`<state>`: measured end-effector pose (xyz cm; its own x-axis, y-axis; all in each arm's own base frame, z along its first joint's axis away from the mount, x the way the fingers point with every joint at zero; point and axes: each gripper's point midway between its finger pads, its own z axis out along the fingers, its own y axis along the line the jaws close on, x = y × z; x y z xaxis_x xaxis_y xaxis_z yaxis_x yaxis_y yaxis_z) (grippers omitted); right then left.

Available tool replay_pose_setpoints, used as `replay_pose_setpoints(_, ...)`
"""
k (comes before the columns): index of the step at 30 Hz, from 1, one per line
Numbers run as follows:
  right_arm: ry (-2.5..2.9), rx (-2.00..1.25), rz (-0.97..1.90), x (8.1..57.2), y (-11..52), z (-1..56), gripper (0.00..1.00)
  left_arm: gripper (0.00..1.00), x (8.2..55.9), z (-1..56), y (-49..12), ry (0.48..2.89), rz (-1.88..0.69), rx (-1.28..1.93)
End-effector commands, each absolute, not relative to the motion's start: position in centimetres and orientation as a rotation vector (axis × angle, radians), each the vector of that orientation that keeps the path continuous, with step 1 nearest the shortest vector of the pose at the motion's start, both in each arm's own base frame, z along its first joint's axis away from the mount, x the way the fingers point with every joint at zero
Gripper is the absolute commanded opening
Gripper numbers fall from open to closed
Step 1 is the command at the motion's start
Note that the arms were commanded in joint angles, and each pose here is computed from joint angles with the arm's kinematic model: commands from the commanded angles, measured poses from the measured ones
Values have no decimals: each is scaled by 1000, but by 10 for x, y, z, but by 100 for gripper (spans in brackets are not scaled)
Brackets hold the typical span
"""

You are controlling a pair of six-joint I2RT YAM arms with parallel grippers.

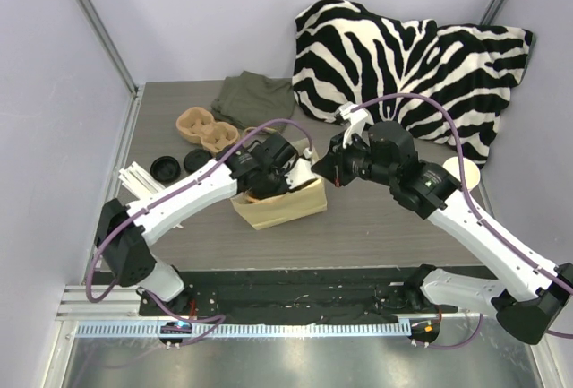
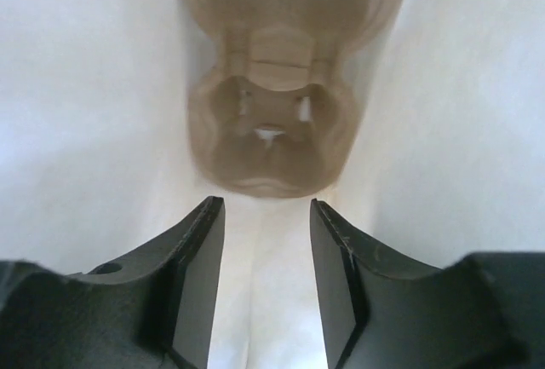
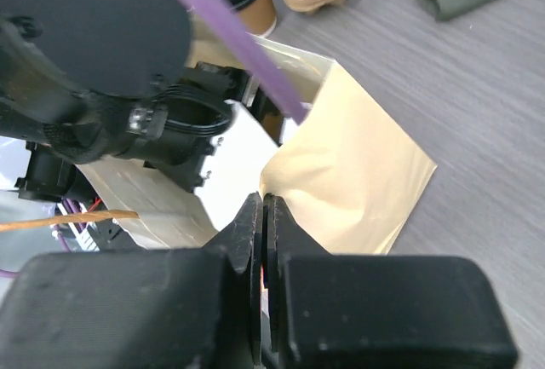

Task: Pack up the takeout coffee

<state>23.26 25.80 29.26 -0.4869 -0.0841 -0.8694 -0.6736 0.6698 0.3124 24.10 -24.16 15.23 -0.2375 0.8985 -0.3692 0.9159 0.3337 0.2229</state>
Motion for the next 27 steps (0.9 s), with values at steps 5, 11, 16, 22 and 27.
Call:
replay_pose_setpoints(5, 1989, -612, 770, 234, 254, 279, 1, 56, 243, 208, -263, 1978, -200, 1426)
replay_pose_setpoints(11, 1982, -608, 751, 236, 252, 281, 1, 48, 235, 188, -251, 2043, -170, 1497)
replay_pose_setpoints(16, 1988, -601, 742, 237, 251, 280, 1, 38, 228, 185, -246, 2046, -170, 1525)
replay_pose_setpoints(22, 1997, -603, 739, 239, 252, 277, 1, 37, 235, 203, -247, 1960, -157, 1469)
replay_pose_setpoints(27, 1996, -608, 727, 239, 251, 276, 1, 41, 242, 225, -251, 1952, -166, 1370)
